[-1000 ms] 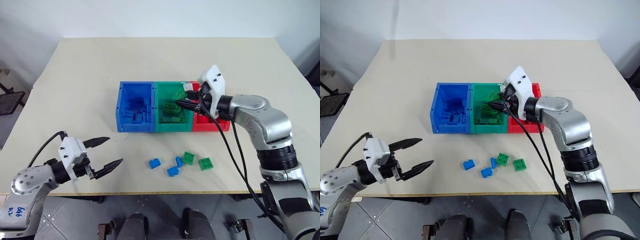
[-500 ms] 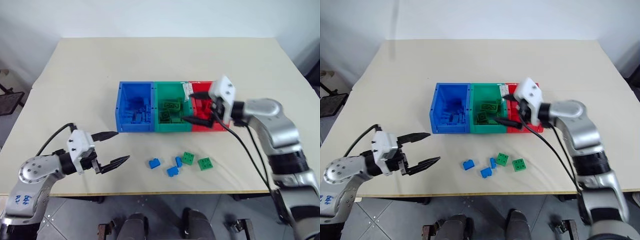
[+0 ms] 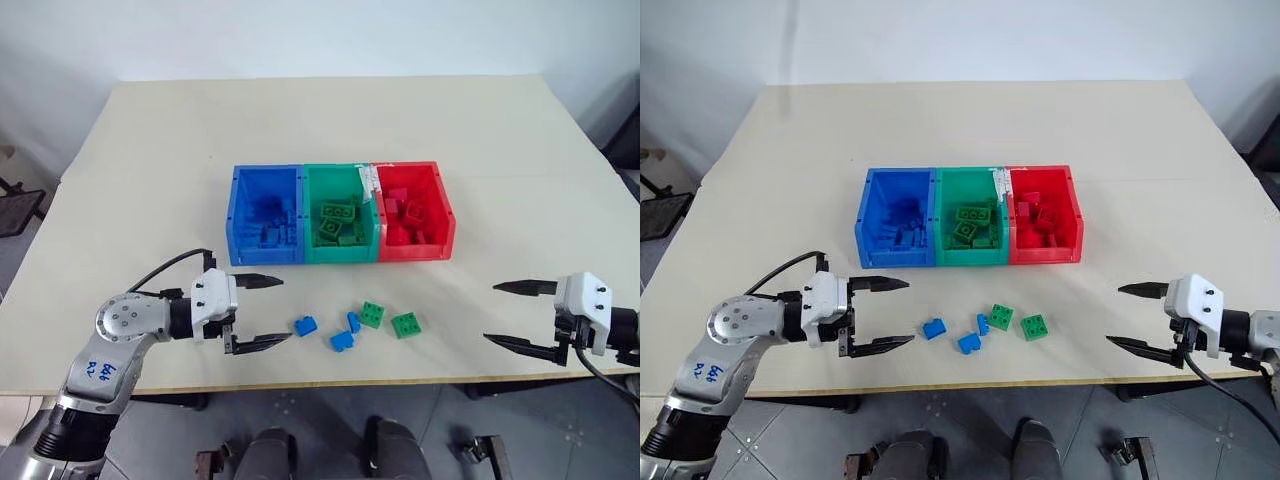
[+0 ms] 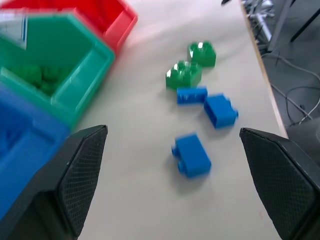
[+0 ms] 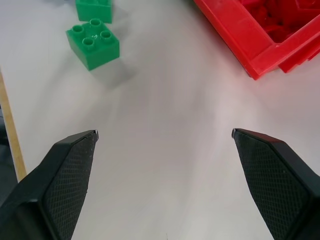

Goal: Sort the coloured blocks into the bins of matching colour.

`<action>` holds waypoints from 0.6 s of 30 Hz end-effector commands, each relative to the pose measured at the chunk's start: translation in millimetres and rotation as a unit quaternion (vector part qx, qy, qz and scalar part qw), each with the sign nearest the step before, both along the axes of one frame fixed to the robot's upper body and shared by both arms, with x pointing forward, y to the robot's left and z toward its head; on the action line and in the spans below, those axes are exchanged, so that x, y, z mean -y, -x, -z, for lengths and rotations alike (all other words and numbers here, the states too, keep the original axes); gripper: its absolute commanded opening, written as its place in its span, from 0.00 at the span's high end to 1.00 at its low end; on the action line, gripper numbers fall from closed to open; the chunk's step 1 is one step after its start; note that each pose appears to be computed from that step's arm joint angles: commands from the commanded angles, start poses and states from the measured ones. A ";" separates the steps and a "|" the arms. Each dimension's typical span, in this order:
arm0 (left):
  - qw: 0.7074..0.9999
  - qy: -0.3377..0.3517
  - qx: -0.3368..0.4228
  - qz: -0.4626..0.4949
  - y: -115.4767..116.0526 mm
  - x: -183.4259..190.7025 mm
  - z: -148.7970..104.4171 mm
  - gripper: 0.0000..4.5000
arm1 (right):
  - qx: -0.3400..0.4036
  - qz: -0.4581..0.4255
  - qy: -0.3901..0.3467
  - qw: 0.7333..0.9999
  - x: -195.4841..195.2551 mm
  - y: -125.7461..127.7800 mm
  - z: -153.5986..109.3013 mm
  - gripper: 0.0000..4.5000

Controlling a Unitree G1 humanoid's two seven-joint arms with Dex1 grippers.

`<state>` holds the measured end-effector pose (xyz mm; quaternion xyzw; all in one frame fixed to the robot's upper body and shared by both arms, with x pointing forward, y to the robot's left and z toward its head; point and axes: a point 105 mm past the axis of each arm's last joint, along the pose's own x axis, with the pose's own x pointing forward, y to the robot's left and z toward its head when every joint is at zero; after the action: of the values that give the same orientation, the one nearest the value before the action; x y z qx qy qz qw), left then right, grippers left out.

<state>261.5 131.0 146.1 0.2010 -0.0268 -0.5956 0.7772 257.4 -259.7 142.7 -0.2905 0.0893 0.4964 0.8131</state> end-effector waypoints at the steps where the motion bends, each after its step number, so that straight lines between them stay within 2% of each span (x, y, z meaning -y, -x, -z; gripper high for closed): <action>1: 1.000 0.005 0.008 0.006 2.7 -1.1 -4.1 0.00 | -0.001 -0.078 0.005 0.997 -37.3 -1.3 -4.8 0.00; 6: 1.000 0.002 0.002 0.008 8.7 -6.8 -3.2 0.00 | -0.059 -0.149 0.028 0.987 -78.6 -3.6 8.2 0.00; 10: 1.000 -0.001 0.004 0.010 15.4 -5.8 -1.3 0.00 | -0.096 -0.164 0.073 0.979 -86.6 -10.5 36.6 0.00; 13: 1.000 -0.003 0.005 0.007 19.6 -6.2 -1.0 0.00 | -0.107 -0.167 0.082 0.977 -87.5 -12.9 43.4 0.13; 18: 1.000 -0.005 0.006 -0.003 23.0 -9.5 -0.6 0.00 | -0.095 -0.167 0.074 0.979 -90.0 -19.1 35.8 0.50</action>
<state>242.2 140.8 135.3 0.1952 -0.0042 -0.5945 0.7801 278.1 -170.4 106.5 -0.3119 0.1526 0.6368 0.6884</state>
